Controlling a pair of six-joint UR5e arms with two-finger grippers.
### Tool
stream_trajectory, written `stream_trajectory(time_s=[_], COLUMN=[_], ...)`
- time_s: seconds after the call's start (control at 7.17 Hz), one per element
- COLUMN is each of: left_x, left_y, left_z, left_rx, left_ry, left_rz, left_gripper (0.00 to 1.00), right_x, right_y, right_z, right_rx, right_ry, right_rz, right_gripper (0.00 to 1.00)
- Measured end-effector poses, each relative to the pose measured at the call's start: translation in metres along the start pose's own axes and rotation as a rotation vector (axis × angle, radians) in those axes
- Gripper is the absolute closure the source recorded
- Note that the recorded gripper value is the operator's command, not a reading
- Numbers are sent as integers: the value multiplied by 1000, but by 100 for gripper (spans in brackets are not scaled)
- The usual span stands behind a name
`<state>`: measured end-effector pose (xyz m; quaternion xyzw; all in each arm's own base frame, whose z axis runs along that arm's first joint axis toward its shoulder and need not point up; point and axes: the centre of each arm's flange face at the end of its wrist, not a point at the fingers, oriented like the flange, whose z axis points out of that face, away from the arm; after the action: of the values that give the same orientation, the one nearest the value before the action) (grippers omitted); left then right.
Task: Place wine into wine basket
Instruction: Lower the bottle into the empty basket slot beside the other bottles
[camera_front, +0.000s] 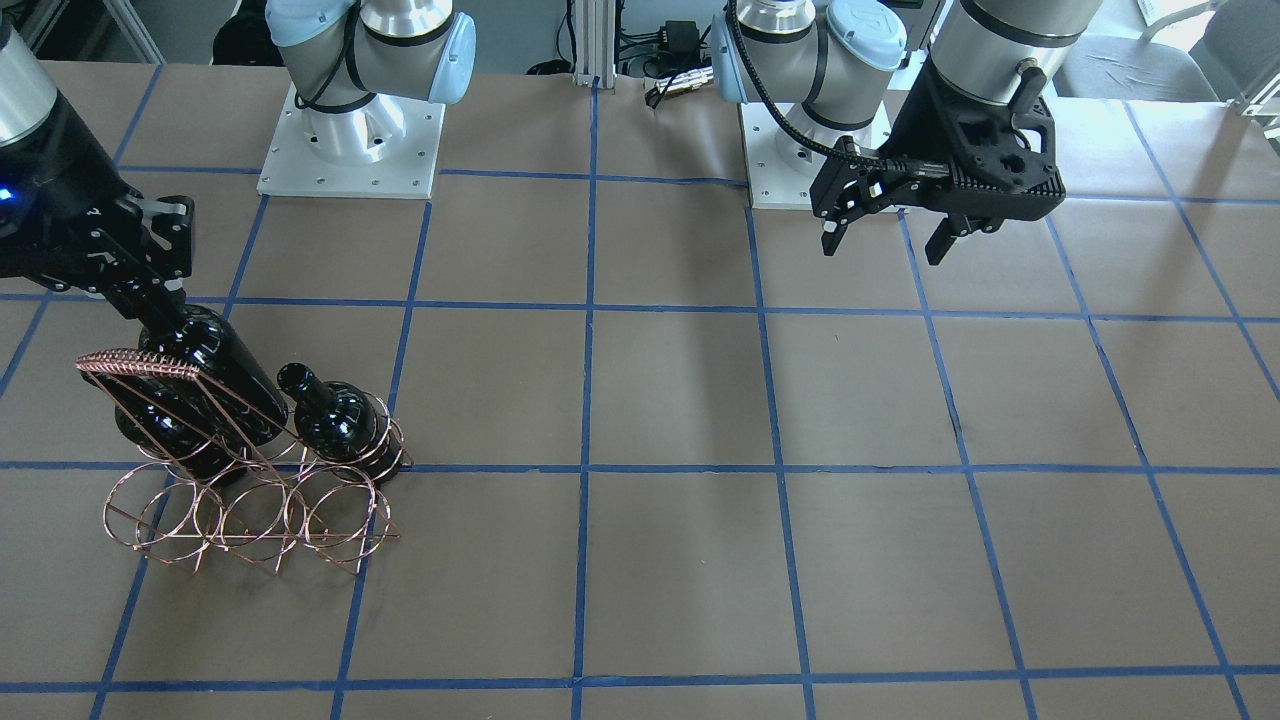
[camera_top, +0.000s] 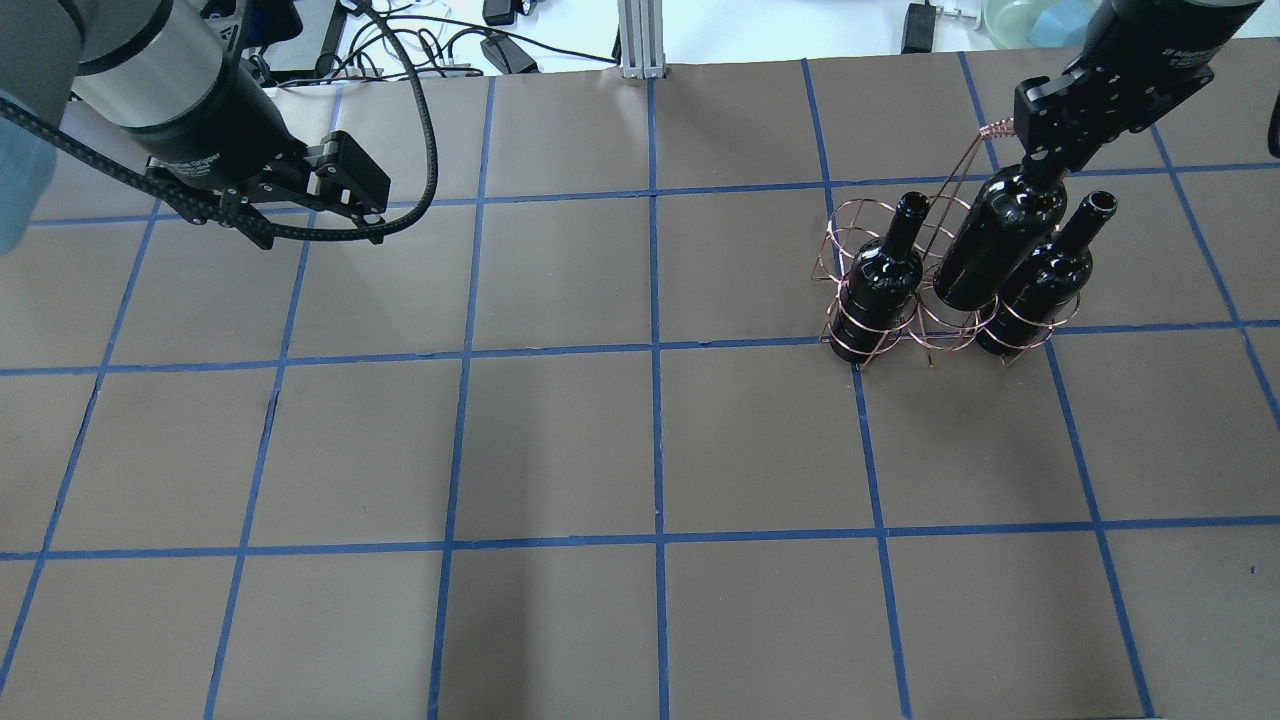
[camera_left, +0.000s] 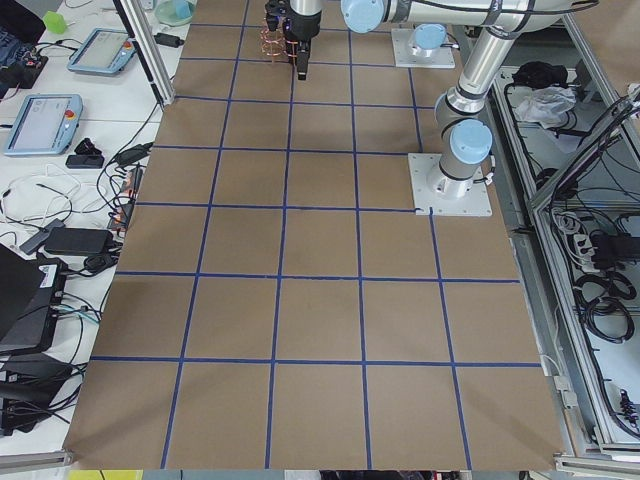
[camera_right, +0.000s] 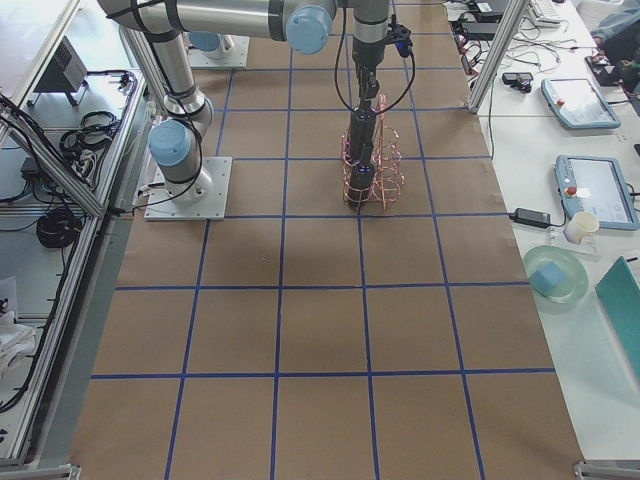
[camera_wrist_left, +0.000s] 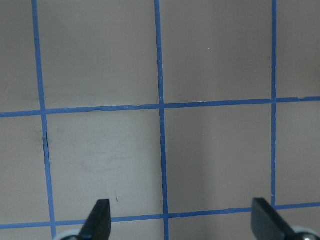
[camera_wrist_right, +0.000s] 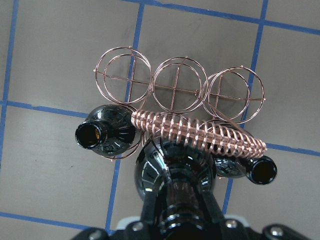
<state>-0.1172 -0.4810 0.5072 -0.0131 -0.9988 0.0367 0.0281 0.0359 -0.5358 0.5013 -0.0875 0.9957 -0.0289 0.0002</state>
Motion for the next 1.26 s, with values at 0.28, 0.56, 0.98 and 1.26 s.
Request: stream_trajectory(time_s=[0.28, 0.56, 0.98, 1.26], left_x=[-2, -4, -6, -7], left_y=[0, -1, -4, -3], left_z=[0, 0, 4, 2], left_rx=[0, 1, -3, 0], left_ry=[-3, -3, -4, -7], left_rz=[-7, -13, -15, -15], left_gripper=[0, 0, 0, 0], right_x=[1, 2, 3, 4], right_y=[-2, -4, -7, -7], right_z=[4, 8, 16, 27], right_rx=[-4, -9, -26, -44], right_ry=[-9, -10, -11, -17], right_rz=[7, 9, 7, 4], right_gripper=[100, 100, 100, 100])
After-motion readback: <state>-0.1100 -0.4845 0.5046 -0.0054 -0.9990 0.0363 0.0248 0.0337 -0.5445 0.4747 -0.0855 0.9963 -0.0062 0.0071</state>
